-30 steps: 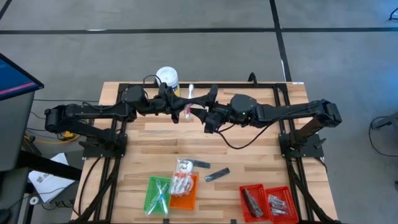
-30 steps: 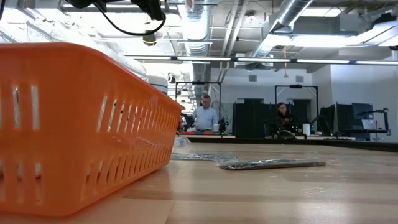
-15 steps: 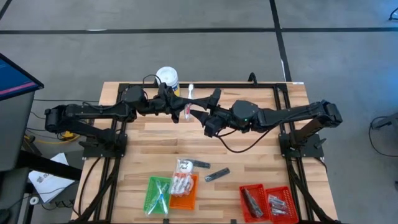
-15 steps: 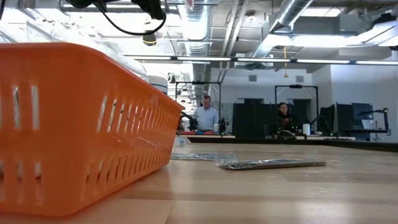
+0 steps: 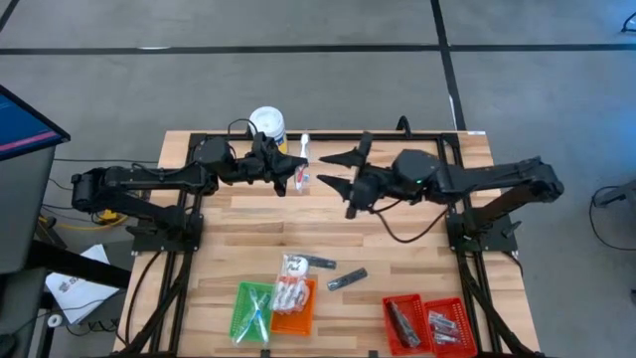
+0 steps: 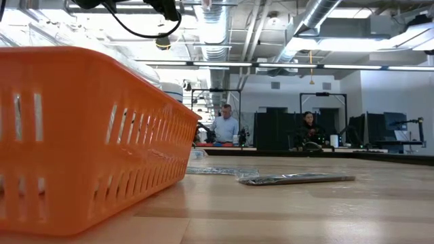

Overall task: Pick & Place Travel size toiletries
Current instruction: Put the orange toothbrush into the green basket

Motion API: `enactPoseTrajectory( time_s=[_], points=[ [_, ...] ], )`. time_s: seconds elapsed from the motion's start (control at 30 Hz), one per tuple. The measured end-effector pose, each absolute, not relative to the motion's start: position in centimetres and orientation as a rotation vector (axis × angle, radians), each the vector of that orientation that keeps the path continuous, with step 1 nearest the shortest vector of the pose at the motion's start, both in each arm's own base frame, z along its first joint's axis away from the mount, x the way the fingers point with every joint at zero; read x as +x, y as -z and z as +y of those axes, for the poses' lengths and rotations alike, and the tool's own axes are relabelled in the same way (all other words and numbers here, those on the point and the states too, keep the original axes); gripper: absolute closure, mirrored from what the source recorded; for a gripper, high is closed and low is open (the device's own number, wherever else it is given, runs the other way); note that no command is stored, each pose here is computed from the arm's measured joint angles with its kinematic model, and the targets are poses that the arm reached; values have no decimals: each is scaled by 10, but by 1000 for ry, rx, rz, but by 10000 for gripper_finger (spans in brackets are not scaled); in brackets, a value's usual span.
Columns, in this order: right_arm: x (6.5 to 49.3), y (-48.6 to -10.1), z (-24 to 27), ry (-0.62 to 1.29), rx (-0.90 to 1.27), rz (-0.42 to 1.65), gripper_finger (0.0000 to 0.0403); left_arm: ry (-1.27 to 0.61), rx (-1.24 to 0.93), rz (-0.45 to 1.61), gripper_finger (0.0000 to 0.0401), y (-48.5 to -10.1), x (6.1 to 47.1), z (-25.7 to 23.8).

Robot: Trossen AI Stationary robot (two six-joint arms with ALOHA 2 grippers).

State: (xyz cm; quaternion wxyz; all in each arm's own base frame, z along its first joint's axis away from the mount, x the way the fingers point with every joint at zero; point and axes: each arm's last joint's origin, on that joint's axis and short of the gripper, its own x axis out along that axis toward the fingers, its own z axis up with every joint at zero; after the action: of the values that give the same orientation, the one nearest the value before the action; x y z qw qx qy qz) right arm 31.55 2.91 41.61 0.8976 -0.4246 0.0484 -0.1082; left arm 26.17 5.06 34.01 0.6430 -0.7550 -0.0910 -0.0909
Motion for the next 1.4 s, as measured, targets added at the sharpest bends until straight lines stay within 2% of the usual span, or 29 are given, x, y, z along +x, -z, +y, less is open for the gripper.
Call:
enactPoseTrajectory(
  time_s=[0.2, 0.4, 0.63, 1.0, 1.4],
  points=[
    [297, -423, 27, 192, -760, 117, 225, 206, -1707, -207, 387, -340, 262, 51],
    [287, -422, 20, 197, -537, 158, 223, 214, -1699, -195, 387, -340, 261, 52],
    [275, -424, 8, 107, -309, 176, 224, 209, -1667, -185, 387, -339, 262, 50],
    [266, -425, -3, 124, 25, 183, 220, 231, -1605, -128, 387, -337, 266, 25],
    [268, -427, 2, 128, 261, 141, 223, 205, -1490, 214, 387, -356, 270, -37]
  ],
)
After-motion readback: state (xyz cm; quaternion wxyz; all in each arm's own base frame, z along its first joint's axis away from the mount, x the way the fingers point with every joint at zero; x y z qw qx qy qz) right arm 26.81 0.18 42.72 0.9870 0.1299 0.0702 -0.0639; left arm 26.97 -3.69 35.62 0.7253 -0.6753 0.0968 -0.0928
